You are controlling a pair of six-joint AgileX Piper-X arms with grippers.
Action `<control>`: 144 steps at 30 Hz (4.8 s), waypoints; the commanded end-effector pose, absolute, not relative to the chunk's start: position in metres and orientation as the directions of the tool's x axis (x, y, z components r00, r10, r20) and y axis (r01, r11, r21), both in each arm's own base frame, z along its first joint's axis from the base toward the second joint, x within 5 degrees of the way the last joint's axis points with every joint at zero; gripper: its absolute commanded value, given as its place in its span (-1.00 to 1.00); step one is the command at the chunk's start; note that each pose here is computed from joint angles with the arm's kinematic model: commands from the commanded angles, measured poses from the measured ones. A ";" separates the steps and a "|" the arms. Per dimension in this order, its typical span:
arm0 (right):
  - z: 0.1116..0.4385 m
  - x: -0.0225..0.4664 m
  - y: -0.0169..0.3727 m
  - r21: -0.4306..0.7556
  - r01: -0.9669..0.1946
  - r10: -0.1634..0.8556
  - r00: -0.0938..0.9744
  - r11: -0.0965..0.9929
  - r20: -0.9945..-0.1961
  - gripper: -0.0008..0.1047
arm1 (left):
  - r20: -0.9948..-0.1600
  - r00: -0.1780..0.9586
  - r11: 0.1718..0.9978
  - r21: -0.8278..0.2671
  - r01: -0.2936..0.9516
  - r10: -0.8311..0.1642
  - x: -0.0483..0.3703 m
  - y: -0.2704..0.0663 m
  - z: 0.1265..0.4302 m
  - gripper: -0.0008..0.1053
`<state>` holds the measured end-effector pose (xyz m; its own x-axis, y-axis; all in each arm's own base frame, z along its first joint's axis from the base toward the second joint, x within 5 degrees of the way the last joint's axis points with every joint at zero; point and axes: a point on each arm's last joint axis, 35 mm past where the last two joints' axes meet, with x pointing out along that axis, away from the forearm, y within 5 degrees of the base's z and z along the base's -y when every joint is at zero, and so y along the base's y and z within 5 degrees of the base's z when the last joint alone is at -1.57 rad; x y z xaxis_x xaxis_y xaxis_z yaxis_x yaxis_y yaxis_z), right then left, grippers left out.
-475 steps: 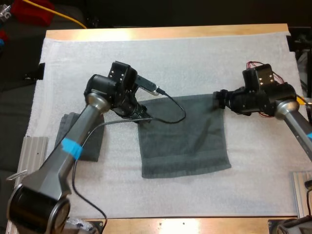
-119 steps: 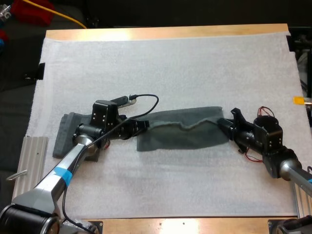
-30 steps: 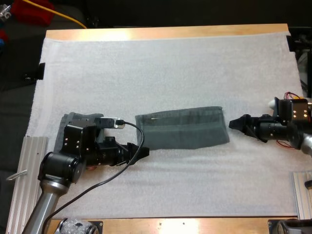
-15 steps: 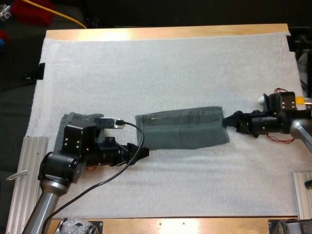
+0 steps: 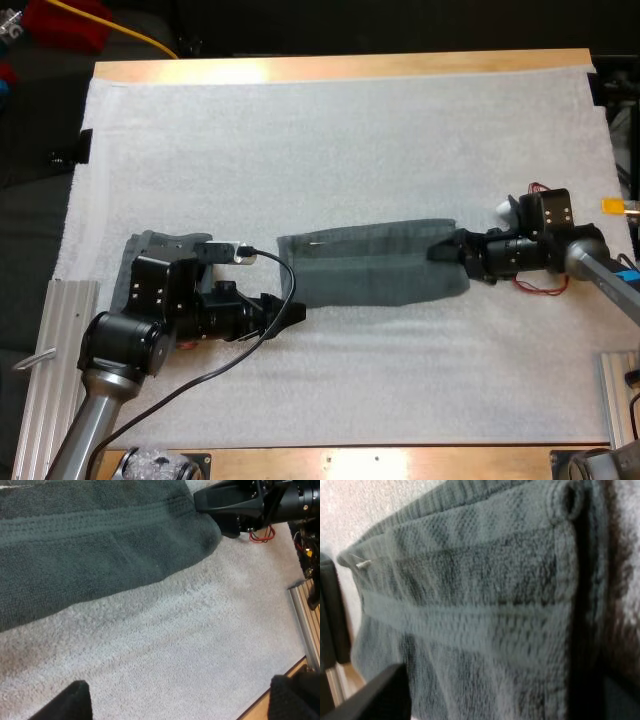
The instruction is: Pick towel from pile, fold and stack
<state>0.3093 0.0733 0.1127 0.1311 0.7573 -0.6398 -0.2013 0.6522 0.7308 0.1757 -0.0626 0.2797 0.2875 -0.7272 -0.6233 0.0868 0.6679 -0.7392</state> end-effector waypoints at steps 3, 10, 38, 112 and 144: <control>0.098 0.299 0.076 0.738 -0.105 0.745 0.064 0.667 -0.664 -0.16 | -0.606 0.285 0.653 -0.750 0.105 -0.742 0.175 -0.063 0.284 0.33; 0.115 0.293 0.070 0.596 -0.138 0.610 0.105 0.791 -0.785 -0.95 | -0.576 0.254 0.616 -0.779 0.119 -0.777 0.174 -0.064 0.285 0.33; 0.203 0.262 0.044 0.024 -0.151 0.069 0.301 0.988 -0.951 -0.95 | -0.644 0.333 0.717 -0.673 0.182 -0.689 0.177 -0.061 0.283 0.33; 0.158 0.259 0.226 0.630 -0.331 0.687 0.083 0.702 -0.722 0.19 | -0.635 0.316 0.702 -0.688 0.184 -0.705 0.176 -0.061 0.283 0.33; 0.250 0.214 0.178 0.291 -0.536 0.496 0.287 0.792 -0.820 0.19 | -0.633 0.319 0.702 -0.688 0.187 -0.705 0.177 -0.061 0.283 0.33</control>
<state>0.2157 0.1806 0.2462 0.2840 0.4996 -0.8184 -0.5209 0.7970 0.3058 0.1764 -0.0617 0.2790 0.3083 -0.7002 -0.6440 0.1751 0.7071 -0.6851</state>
